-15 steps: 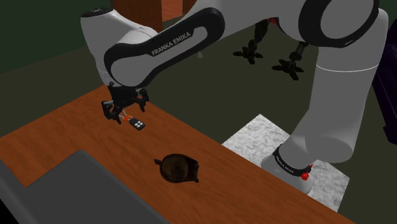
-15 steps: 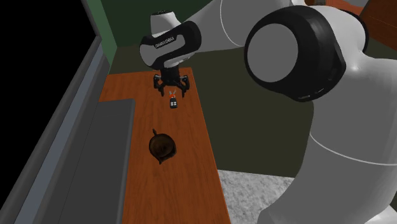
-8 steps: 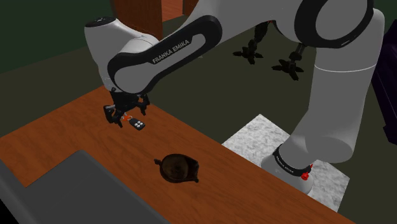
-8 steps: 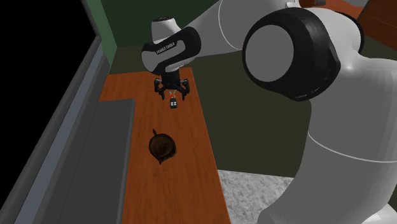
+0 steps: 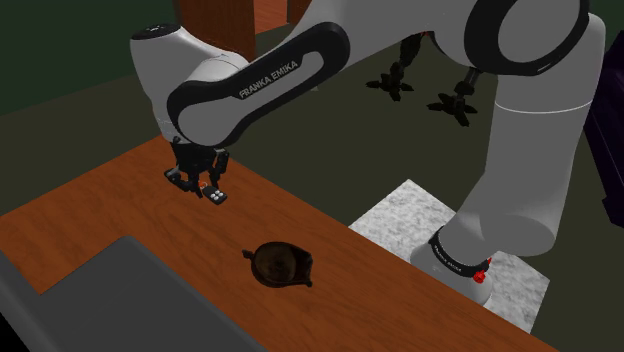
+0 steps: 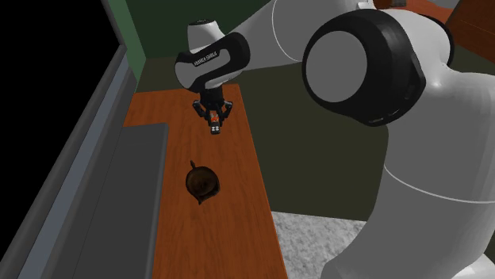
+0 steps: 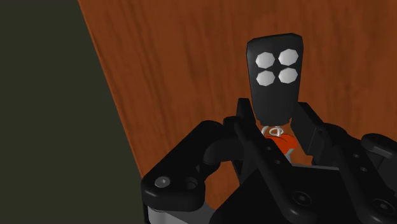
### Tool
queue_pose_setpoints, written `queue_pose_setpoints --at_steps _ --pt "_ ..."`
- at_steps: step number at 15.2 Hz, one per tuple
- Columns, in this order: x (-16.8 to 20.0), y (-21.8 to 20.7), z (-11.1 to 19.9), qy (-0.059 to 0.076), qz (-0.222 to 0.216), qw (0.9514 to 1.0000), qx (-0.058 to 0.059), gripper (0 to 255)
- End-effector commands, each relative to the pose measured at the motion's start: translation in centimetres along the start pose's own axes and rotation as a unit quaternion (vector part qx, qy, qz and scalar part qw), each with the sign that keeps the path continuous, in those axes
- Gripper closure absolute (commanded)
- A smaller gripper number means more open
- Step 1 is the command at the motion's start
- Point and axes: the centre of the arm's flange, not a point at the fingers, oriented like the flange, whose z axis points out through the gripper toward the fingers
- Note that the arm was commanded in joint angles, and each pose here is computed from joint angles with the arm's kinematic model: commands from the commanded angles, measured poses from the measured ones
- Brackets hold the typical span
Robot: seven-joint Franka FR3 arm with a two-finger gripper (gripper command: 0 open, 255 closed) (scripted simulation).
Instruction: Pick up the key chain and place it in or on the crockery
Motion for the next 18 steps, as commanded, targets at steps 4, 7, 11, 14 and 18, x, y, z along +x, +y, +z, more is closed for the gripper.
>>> queue_pose_setpoints --at_steps 4,7,11,14,18 --pt "0.1 0.1 0.3 -0.003 0.002 1.0000 -0.003 255" --pt "0.0 0.3 -0.6 -0.003 0.002 1.0000 -0.003 255" --pt "0.0 0.3 -2.7 -0.003 0.002 1.0000 -0.003 255" --pt "-0.1 0.3 -4.3 -0.003 0.002 1.0000 -0.003 255" --pt "-0.2 0.3 -6.4 -0.003 0.002 1.0000 -0.003 255"
